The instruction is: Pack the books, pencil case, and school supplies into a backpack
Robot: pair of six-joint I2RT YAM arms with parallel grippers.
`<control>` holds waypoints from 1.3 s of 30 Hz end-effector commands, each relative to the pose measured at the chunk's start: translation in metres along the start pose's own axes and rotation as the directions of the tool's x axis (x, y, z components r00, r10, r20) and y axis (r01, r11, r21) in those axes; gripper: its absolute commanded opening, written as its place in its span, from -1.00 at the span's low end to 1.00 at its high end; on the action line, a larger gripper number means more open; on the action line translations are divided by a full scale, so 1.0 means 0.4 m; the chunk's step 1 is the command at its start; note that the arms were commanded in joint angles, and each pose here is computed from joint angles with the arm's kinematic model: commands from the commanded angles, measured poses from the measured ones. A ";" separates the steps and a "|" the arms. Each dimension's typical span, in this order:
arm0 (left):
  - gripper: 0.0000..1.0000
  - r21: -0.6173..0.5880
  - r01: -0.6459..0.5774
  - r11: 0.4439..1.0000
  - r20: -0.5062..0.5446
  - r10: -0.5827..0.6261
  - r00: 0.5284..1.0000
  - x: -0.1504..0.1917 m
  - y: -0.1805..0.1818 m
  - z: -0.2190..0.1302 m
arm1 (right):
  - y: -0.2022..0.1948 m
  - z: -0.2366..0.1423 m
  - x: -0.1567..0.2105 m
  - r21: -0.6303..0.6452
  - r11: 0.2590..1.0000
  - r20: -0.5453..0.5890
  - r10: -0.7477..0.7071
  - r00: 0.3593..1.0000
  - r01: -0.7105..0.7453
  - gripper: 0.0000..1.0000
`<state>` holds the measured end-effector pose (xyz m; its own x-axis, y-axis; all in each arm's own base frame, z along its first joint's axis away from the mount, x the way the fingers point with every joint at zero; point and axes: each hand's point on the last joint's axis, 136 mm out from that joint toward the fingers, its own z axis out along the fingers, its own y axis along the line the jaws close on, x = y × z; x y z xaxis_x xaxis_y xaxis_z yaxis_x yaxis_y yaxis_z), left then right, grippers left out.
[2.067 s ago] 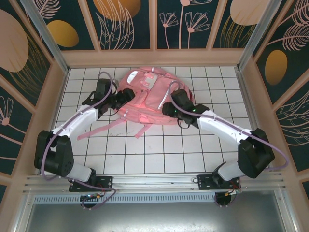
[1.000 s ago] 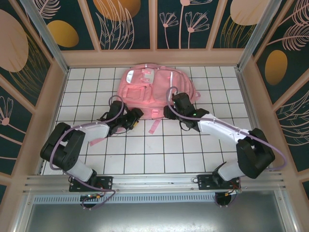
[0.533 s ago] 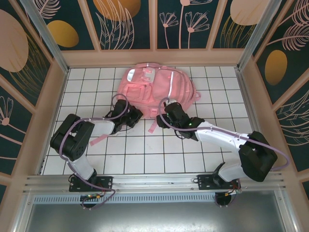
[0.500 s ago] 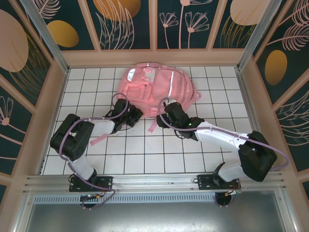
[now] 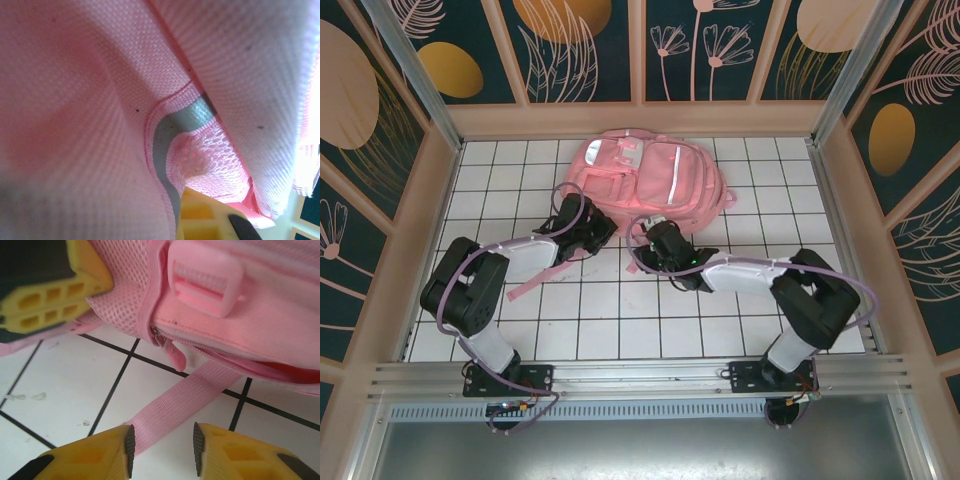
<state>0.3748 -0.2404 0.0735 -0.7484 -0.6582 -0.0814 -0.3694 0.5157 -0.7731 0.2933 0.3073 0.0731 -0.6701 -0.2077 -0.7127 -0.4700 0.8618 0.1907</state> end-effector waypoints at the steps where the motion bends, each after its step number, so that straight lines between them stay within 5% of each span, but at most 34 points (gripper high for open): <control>1: -1.00 0.083 -0.037 0.996 0.058 0.032 0.998 -0.035 -0.086 -0.024 | 0.013 0.040 -0.019 -0.011 1.000 0.037 -0.021 0.999 0.022 -0.25; 17: -1.00 0.080 -0.014 0.997 0.041 0.011 0.999 -0.027 -0.076 -0.016 | -0.015 0.157 -0.059 0.049 0.999 0.073 -0.020 0.997 0.017 -0.28; 21: -1.00 0.083 -0.011 0.997 0.038 0.008 0.999 -0.025 -0.077 -0.017 | -0.031 0.181 -0.057 0.081 0.997 0.063 -0.015 0.998 0.010 -0.53; 25: -1.00 0.080 -0.014 0.997 0.043 0.011 0.999 -0.028 -0.078 -0.020 | -0.051 0.172 -0.060 0.104 0.994 0.073 0.004 0.997 -0.012 -1.00; 39: -1.00 0.005 -0.020 1.000 0.115 0.019 0.993 -0.087 -0.033 -0.050 | -0.200 0.057 -0.010 0.238 0.964 0.051 0.110 0.993 -0.119 -1.00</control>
<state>0.3777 -0.2386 0.0789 -0.7470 -0.6585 -0.0914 -0.3685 0.5246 -0.7675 0.3437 0.2873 0.0453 -0.6713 -0.1333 -0.7291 -0.3519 0.9231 0.1553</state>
